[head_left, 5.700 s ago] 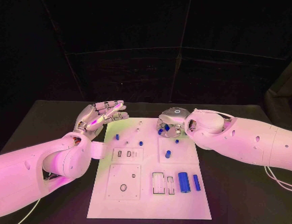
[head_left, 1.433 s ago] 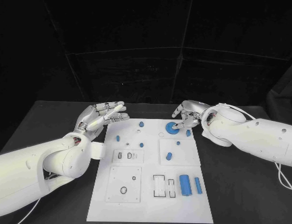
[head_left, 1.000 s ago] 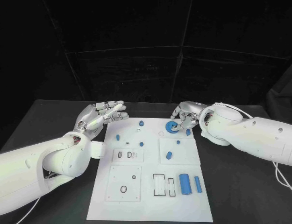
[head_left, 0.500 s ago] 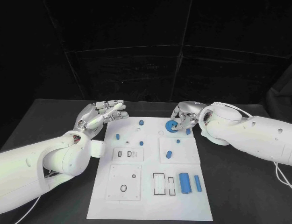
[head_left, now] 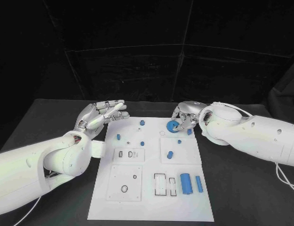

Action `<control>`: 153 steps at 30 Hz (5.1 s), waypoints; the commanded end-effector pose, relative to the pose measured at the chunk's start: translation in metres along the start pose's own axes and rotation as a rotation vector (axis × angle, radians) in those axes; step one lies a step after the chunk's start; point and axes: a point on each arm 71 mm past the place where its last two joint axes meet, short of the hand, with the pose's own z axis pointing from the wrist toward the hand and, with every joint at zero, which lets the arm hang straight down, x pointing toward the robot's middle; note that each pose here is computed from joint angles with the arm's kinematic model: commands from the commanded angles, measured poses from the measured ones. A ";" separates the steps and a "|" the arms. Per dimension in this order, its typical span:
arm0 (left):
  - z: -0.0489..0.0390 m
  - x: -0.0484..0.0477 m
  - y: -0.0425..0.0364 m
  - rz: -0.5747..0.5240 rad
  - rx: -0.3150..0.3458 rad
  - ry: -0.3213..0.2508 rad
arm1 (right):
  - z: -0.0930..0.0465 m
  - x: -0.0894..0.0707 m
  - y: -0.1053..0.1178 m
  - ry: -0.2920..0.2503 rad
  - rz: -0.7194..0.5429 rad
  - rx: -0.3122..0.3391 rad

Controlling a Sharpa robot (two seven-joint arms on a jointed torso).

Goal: Assemble the parts on the task board

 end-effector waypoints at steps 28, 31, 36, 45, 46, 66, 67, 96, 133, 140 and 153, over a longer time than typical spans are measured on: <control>0.0010 0.0009 -0.0009 -0.003 0.006 0.014 | 0.002 -0.007 0.008 -0.109 -0.013 -0.050; 0.0010 0.0007 -0.0009 -0.002 0.006 0.014 | 0.000 -0.009 0.014 -0.141 -0.009 -0.072; 0.0012 0.0005 -0.0009 -0.002 0.007 0.012 | -0.002 -0.011 0.028 -0.172 0.005 -0.103; 0.0017 0.0013 -0.0008 -0.002 0.010 0.013 | 0.007 -0.010 0.060 -0.198 0.042 -0.138; 0.0017 0.0013 -0.0008 -0.002 0.010 0.013 | 0.008 -0.010 0.064 -0.202 0.042 -0.143; 0.0018 0.0019 -0.0011 -0.002 0.013 0.013 | 0.030 0.010 0.123 -0.124 -0.005 -0.229; 0.0018 0.0019 -0.0012 -0.002 0.013 0.013 | 0.030 0.011 0.124 -0.119 -0.007 -0.230; 0.0021 0.0011 -0.0014 -0.003 0.016 0.015 | 0.037 0.022 0.128 -0.088 -0.049 -0.222; 0.0053 -0.0039 0.0013 0.000 0.010 0.010 | -0.050 -0.003 -0.024 -0.192 0.236 -0.122; 0.0067 -0.0049 0.0027 0.001 0.005 0.009 | -0.057 0.003 -0.043 -0.182 0.230 -0.091; 0.0084 -0.0068 0.0046 0.002 -0.001 0.006 | -0.056 0.028 -0.053 -0.114 0.211 -0.066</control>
